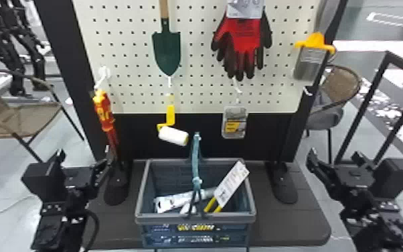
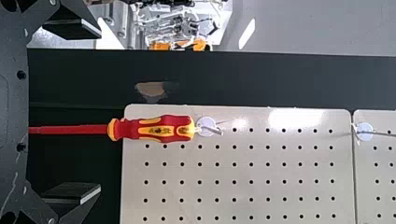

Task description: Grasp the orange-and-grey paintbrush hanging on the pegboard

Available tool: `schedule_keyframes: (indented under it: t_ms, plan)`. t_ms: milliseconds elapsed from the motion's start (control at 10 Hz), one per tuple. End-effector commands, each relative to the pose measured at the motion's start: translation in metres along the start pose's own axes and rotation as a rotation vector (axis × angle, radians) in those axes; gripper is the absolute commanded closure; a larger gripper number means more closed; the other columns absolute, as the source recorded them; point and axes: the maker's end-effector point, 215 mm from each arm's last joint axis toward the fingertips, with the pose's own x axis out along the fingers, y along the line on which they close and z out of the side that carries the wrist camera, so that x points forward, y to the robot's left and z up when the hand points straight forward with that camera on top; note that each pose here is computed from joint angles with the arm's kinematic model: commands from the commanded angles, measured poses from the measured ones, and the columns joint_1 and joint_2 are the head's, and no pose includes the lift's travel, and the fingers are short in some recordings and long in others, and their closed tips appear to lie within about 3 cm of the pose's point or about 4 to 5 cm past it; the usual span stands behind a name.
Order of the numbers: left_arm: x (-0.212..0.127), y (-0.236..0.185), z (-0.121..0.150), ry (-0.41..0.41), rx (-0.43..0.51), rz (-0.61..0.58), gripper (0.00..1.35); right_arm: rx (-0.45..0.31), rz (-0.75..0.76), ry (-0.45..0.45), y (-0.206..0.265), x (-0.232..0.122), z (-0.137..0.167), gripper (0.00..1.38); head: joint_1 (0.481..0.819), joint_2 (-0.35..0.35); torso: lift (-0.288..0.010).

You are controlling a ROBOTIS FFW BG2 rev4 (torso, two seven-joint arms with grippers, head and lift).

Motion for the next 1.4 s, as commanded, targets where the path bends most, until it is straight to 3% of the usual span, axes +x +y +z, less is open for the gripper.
schedule_keyframes:
  t_ms: [0,500,800,1300]
  plan:
    - [0.0,0.001,-0.001,0.002,0.003,0.001,0.15,0.001,0.0,0.001,0.0,0.0,0.0,0.11,0.549,0.0,-0.1]
    - [0.0,0.001,-0.001,0.002,0.004,0.001,0.15,0.002,-0.001,0.009,0.0,0.0,-0.001,0.11,0.549,0.0,-0.1]
    - [0.0,0.001,-0.001,0.004,0.004,0.001,0.15,0.005,0.007,0.035,0.003,0.004,0.016,0.11,0.549,0.0,-0.1]
    - [0.002,-0.004,-0.002,0.008,0.003,-0.007,0.15,-0.048,0.071,0.012,-0.024,0.037,0.122,0.1,0.549,0.0,-0.1]
